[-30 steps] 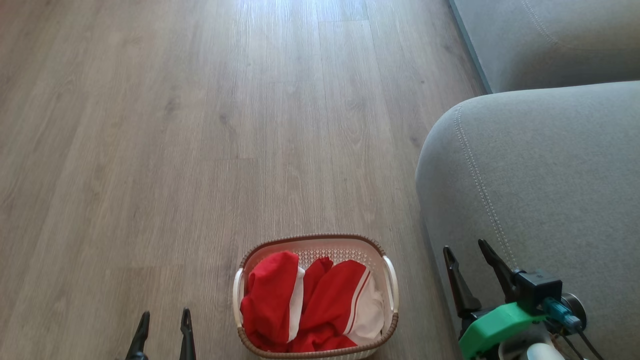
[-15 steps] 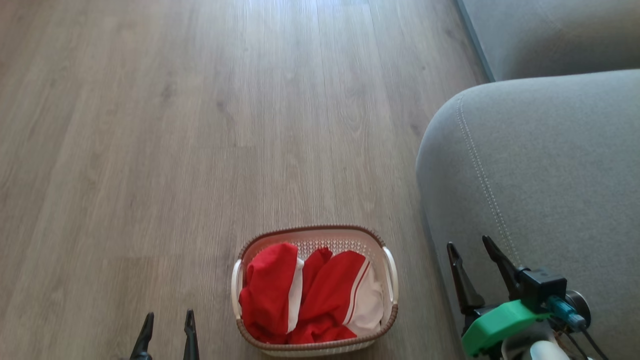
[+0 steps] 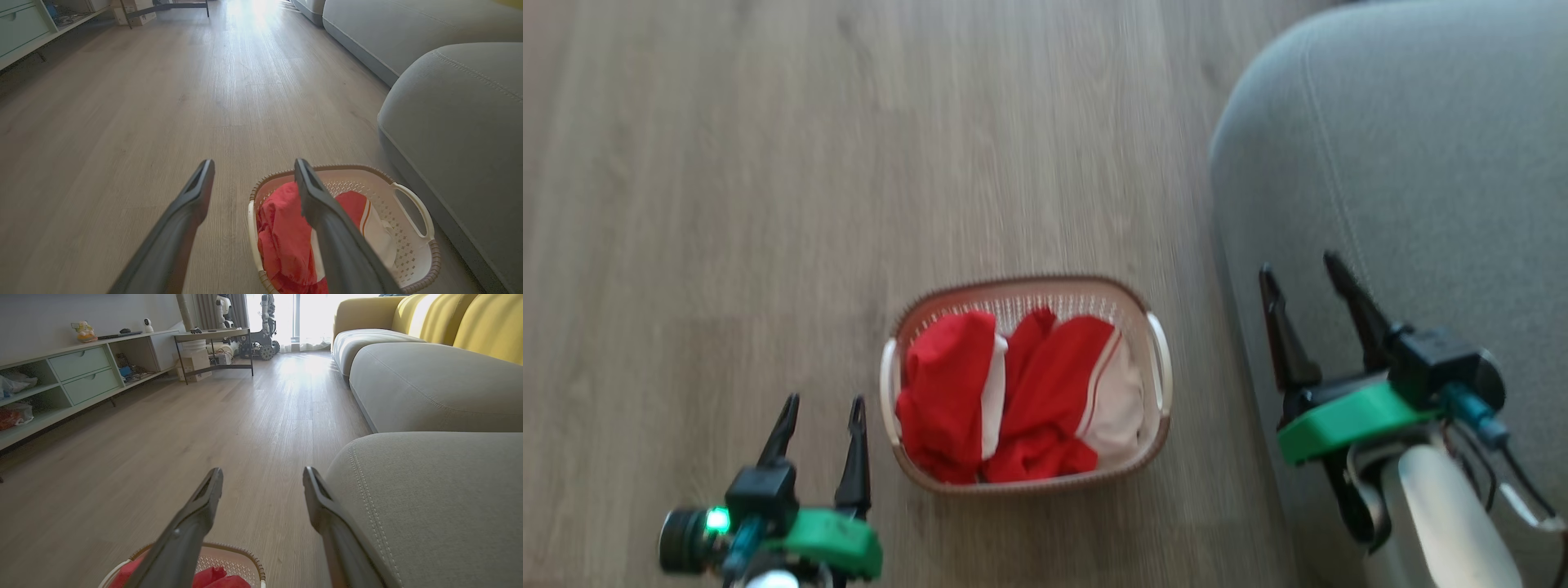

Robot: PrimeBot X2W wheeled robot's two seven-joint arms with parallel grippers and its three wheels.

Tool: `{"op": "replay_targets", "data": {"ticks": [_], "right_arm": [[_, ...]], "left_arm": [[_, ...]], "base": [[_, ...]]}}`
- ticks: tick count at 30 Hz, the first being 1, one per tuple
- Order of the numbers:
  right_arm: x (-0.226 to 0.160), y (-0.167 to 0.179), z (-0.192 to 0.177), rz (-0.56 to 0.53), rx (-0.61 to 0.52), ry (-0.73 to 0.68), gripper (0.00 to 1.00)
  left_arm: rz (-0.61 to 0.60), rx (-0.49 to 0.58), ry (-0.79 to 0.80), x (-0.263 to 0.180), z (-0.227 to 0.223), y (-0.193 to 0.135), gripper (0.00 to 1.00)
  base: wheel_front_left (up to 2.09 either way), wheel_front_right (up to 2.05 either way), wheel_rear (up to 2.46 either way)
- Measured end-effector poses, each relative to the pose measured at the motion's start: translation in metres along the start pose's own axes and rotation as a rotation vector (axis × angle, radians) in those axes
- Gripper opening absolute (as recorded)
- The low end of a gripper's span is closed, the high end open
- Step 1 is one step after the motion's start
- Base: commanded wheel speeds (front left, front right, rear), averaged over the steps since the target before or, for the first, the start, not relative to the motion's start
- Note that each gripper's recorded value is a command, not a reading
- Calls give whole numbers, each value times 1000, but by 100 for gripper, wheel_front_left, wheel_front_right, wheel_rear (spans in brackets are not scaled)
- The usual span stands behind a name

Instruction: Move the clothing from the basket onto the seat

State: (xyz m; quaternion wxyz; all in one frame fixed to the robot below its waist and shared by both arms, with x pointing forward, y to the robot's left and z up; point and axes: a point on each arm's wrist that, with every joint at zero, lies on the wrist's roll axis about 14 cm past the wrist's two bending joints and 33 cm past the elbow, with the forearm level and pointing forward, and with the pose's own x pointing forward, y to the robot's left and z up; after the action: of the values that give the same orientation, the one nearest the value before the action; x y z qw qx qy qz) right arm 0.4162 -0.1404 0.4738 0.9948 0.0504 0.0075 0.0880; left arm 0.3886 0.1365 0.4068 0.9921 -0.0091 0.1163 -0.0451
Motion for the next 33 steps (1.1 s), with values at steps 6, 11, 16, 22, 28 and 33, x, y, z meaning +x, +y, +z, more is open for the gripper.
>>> {"op": "replay_targets", "data": {"ticks": [6, 11, 16, 22, 28, 33], "right_arm": [[26, -12, -12, -16, 0, 12, 100], [45, -26, -32, -38, -4, 42, 100], [59, -35, -48, -50, -10, 62, 100], [68, -43, -71, -55, -16, 98, 100], [73, -45, -87, -52, -14, 128, 100], [71, -43, -96, -43, -12, 152, 100]], "left_arm": [[-86, 28, 96, 41, -30, -18, 100], [-153, 85, 199, 82, -67, -25, 100], [-220, 122, 288, 109, -102, -36, 100], [-301, 172, 380, 132, -141, -46, 100], [-357, 213, 473, 144, -171, -52, 100], [-369, 250, 506, 155, -180, -50, 100]], "base": [[0, 0, 0], [0, 0, 0], [0, 0, 0], [0, 0, 0], [0, 0, 0], [0, 0, 0]]}}
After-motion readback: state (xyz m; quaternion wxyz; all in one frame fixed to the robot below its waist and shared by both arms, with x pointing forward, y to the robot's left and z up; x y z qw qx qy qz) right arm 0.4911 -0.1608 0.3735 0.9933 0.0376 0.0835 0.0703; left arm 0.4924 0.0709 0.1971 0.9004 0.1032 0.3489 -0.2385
